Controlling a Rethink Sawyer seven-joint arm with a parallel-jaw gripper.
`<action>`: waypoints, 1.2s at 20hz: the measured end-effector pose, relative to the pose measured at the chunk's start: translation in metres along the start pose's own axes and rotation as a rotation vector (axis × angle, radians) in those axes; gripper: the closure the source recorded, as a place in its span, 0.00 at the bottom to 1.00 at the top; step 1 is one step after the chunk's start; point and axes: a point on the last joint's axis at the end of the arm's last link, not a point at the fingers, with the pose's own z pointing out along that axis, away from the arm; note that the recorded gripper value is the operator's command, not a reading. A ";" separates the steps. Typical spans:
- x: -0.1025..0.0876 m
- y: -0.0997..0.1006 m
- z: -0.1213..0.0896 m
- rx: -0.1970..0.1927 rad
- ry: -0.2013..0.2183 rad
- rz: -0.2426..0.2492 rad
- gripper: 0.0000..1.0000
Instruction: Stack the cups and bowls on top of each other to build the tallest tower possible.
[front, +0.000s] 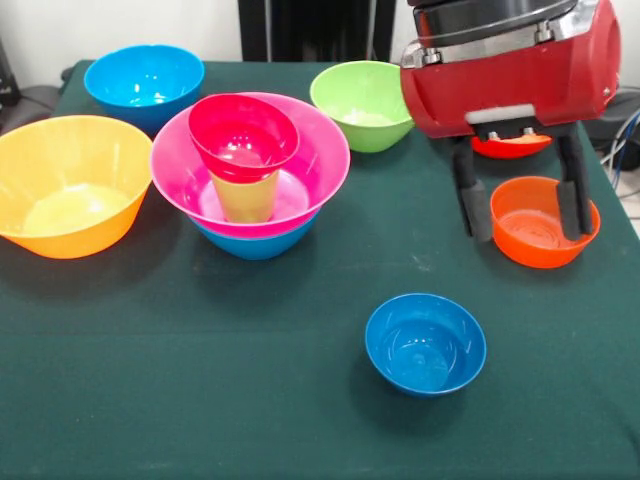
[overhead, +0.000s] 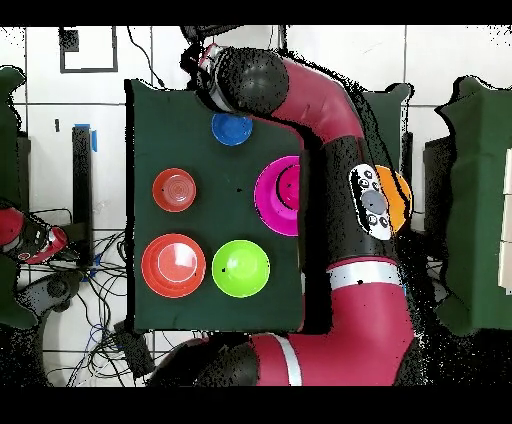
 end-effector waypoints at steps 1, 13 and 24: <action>0.002 -0.003 0.001 0.015 0.013 -0.002 0.00; 0.036 -0.049 0.009 0.252 0.113 -0.059 0.00; 0.068 -0.055 0.022 0.291 0.166 -0.042 0.00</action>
